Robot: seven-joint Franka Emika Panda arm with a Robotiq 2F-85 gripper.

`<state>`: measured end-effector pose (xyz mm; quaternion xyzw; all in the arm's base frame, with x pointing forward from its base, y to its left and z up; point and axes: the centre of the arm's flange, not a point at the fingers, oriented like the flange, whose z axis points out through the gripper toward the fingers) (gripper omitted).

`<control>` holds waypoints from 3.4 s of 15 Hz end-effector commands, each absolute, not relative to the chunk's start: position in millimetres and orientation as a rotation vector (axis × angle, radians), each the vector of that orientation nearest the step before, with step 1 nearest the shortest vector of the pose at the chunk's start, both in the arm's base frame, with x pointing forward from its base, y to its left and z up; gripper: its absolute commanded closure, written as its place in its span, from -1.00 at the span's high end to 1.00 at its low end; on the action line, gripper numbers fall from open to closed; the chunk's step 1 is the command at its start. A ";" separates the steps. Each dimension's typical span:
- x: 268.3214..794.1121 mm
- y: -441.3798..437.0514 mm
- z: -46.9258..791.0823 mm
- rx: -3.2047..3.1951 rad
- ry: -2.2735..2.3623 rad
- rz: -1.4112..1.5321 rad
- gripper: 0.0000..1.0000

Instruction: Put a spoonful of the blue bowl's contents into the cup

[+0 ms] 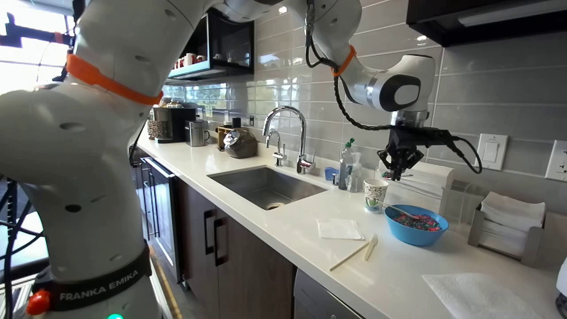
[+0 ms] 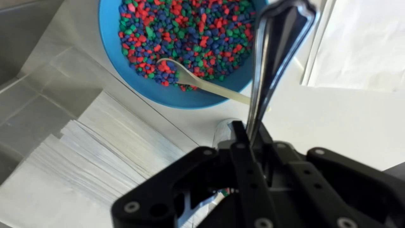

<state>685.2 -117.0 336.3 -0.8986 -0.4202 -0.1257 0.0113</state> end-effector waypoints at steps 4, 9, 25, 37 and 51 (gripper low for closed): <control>694.1 -71.7 344.3 -2.826 -1.253 -0.370 -0.95; 705.3 -53.8 345.9 -2.866 -1.179 -0.368 -0.95; 727.6 -32.7 325.7 -3.034 -1.081 -0.184 -0.95; 740.8 -5.7 324.1 -3.139 -1.118 0.007 -0.95; 758.6 31.3 325.0 -3.280 -1.173 0.239 -0.95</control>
